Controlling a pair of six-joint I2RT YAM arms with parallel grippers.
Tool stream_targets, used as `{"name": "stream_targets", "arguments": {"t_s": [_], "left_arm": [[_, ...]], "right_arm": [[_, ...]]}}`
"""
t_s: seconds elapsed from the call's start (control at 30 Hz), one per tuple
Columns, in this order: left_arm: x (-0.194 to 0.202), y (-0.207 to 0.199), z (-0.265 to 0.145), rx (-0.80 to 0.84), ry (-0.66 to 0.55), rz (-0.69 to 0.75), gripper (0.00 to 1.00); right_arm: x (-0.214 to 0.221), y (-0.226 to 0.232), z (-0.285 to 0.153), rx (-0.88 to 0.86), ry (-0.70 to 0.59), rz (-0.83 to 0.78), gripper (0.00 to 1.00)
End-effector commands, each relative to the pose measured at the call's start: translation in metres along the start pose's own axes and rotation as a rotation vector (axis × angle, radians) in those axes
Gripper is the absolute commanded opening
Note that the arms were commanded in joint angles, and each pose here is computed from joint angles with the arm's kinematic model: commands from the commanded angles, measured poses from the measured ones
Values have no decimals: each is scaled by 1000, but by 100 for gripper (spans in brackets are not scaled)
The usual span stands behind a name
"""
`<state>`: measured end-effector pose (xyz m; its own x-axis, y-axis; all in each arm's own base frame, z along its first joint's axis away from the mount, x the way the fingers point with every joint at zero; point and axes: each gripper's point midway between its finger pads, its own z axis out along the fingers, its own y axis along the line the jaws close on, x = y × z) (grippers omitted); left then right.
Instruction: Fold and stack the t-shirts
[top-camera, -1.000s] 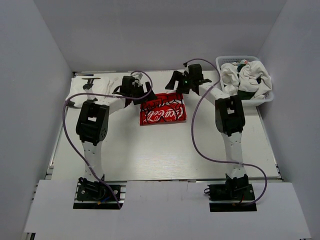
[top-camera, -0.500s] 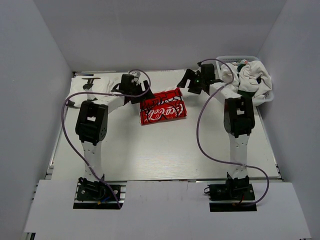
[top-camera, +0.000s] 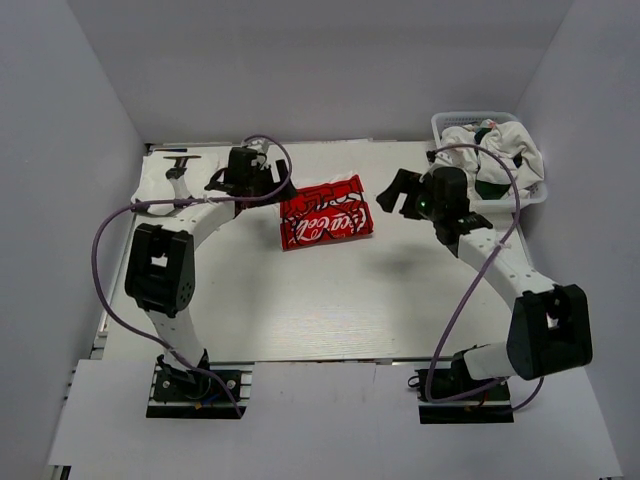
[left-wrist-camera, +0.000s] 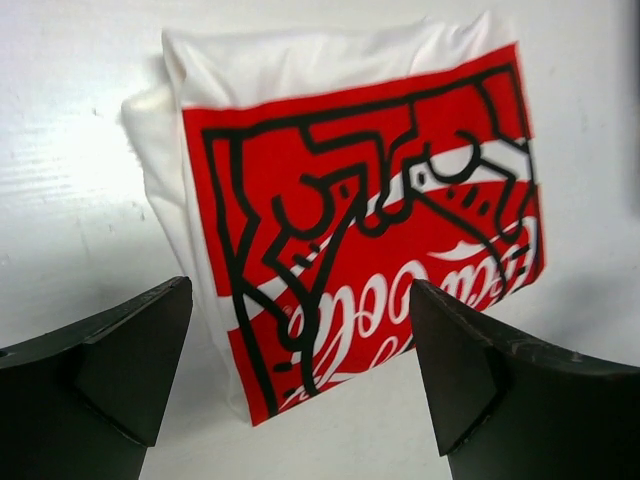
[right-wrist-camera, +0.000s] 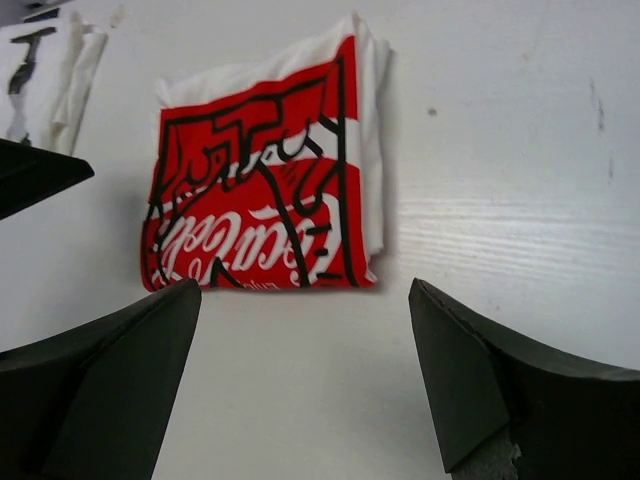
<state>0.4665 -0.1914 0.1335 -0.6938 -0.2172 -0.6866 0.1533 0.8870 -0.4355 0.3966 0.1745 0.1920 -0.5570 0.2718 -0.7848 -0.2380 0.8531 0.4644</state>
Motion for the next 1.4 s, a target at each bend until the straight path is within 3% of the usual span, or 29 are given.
{"name": "stream_targets", "arguments": {"t_s": [0.0,0.33,0.47,0.53,0.57,0.63,0.67,0.7,0.8,0.93,1.03,1.17,1.37], "left_arm": [[27,13,5,-37,81,29,99],[89,38,53,-152,296,22,91],[103,33,66,-147,343,53,79],[116,23,66,-137,381,83,68],[116,20,66,-141,380,103,51],[121,24,67,-178,386,120,37],[120,25,67,-188,382,122,13],[112,26,69,-205,358,129,0],[90,29,69,-257,306,154,0],[42,36,56,-351,221,311,0],[5,38,32,-391,162,408,0],[-40,39,-7,-400,116,653,0],[-88,65,-71,-546,39,795,0]], "right_arm": [[-1,-13,-21,68,-59,-4,90],[-9,-22,-68,143,-164,-11,90],[-15,-22,-83,149,-223,-13,90],[-16,-25,-86,166,-240,-11,90],[-20,-25,-91,174,-261,-11,90],[-19,-29,-92,192,-268,-10,90],[-20,-31,-92,198,-276,-7,90],[-21,-31,-94,203,-283,-9,90],[-21,-34,-96,213,-299,-14,90],[-23,-43,-96,255,-320,-23,90],[-21,-51,-95,292,-319,-25,90],[-18,-55,-91,303,-312,-31,90],[-15,-55,-83,296,-288,-38,90]]}}
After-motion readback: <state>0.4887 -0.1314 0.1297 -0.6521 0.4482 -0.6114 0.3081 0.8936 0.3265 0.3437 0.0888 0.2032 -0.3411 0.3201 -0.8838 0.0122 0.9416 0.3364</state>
